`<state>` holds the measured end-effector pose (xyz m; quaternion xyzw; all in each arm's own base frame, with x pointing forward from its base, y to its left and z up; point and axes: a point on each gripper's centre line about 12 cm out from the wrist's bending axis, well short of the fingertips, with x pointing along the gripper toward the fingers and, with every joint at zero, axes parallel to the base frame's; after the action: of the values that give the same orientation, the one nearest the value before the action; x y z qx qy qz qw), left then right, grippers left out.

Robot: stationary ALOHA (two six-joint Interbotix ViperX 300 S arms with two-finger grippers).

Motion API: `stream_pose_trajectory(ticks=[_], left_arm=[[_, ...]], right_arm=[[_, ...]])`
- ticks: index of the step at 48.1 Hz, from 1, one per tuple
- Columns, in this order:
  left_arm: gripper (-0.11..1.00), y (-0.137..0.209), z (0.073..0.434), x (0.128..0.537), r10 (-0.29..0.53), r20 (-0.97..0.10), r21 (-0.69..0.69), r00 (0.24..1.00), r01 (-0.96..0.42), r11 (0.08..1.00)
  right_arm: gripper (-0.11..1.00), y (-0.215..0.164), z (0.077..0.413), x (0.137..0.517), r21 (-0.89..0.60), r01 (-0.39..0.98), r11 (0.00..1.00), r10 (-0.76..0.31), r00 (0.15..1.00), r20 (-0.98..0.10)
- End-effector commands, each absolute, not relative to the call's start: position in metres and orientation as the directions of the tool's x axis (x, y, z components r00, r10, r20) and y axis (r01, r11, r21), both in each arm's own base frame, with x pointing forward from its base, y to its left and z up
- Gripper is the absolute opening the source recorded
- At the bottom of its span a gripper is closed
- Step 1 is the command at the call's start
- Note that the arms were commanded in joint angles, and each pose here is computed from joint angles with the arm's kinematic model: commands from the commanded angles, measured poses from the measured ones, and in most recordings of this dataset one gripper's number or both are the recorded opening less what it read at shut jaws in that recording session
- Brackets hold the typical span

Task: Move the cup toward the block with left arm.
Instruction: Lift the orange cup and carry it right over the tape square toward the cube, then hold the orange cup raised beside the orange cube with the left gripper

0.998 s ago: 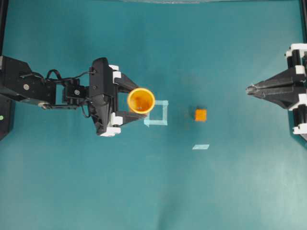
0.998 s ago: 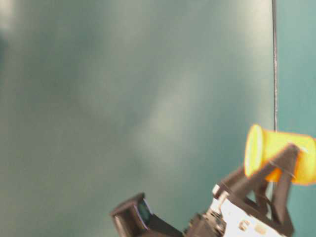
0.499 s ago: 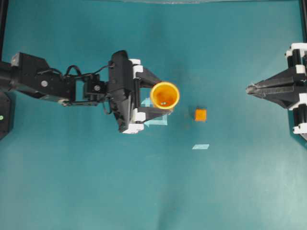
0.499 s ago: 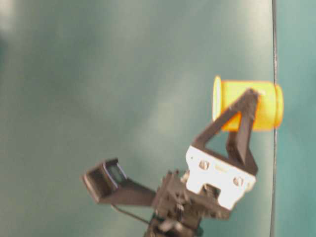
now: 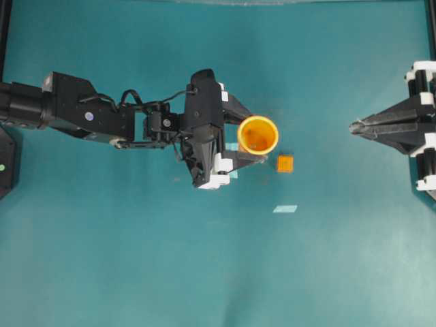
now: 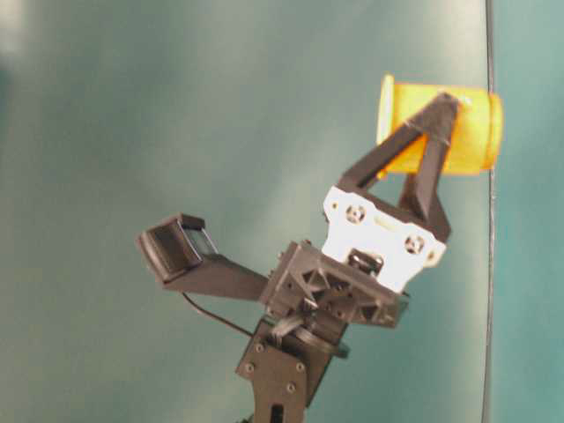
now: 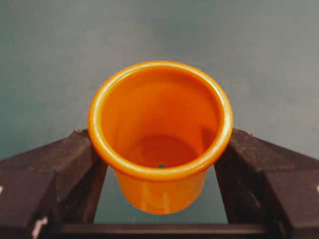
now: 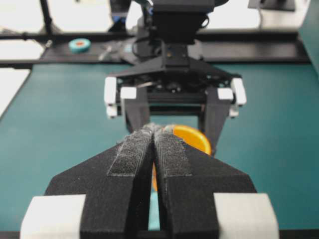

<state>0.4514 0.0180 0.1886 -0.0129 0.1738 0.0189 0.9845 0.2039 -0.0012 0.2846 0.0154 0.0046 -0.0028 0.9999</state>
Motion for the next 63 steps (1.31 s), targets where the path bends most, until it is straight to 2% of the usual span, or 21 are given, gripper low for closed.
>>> stream_pose_trajectory(ticks=[1,23,37,63], left_arm=[[0.63,0.017,0.205,0.458,0.031,-0.298,-0.015,0.954,-0.037,0.999],[0.63,0.007,0.215,0.475,0.009,-0.265,-0.015,0.964,-0.014,1.0],[0.63,0.006,0.214,0.495,0.008,-0.317,-0.014,0.949,-0.013,1.0],[0.63,0.006,0.222,0.512,0.007,-0.299,0.033,0.954,0.003,0.999]], right_arm=[[0.0,-0.001,0.297,0.206,0.032,0.005,0.999,-0.006,1.0,0.021],[0.0,-0.001,0.297,0.207,0.029,0.005,1.0,-0.005,1.0,0.023],[0.0,-0.001,0.299,0.207,0.031,0.005,1.0,-0.005,1.0,0.028],[0.0,-0.001,0.3,0.207,0.031,0.005,1.0,-0.005,1.0,0.029]])
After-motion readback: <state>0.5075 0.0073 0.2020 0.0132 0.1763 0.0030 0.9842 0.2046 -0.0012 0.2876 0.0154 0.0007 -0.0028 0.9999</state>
